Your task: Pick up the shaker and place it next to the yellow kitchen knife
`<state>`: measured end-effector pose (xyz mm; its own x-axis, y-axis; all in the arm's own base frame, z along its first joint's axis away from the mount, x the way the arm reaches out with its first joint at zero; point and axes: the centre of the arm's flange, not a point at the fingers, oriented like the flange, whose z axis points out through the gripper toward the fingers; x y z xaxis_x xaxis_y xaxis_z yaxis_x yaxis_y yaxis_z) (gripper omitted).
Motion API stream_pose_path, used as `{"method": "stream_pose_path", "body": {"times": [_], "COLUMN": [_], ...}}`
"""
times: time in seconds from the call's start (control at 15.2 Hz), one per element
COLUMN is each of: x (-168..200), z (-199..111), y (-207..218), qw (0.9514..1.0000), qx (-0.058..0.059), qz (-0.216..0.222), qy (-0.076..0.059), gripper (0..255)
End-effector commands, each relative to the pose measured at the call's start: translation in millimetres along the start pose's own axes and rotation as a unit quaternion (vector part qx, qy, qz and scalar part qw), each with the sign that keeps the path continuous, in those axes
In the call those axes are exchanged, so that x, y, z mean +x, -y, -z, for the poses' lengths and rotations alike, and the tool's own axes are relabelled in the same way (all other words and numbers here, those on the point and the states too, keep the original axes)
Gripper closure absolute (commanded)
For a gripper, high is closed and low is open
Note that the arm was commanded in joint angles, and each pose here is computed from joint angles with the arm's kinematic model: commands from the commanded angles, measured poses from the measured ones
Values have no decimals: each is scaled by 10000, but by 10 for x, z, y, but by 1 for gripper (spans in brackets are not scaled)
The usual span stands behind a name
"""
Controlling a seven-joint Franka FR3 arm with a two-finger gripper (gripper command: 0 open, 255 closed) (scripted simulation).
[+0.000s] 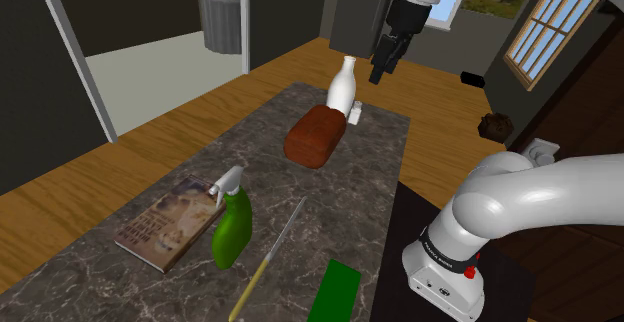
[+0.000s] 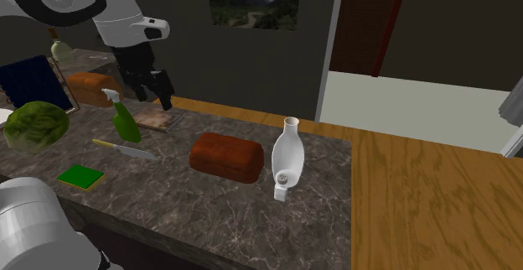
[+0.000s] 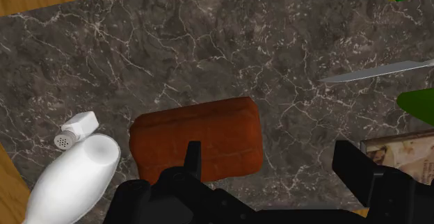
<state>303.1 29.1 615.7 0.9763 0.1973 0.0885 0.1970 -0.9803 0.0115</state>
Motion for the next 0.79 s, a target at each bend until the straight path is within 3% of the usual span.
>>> {"method": "stream_pose_path", "body": {"times": [0.0, 0.73], "x": [0, 486], "z": [0, -800], "y": [0, -1138], "qw": [10000, 9998], "qx": [0, 28], "qz": [0, -113], "qy": [0, 142], "gripper": [0, 0]}}
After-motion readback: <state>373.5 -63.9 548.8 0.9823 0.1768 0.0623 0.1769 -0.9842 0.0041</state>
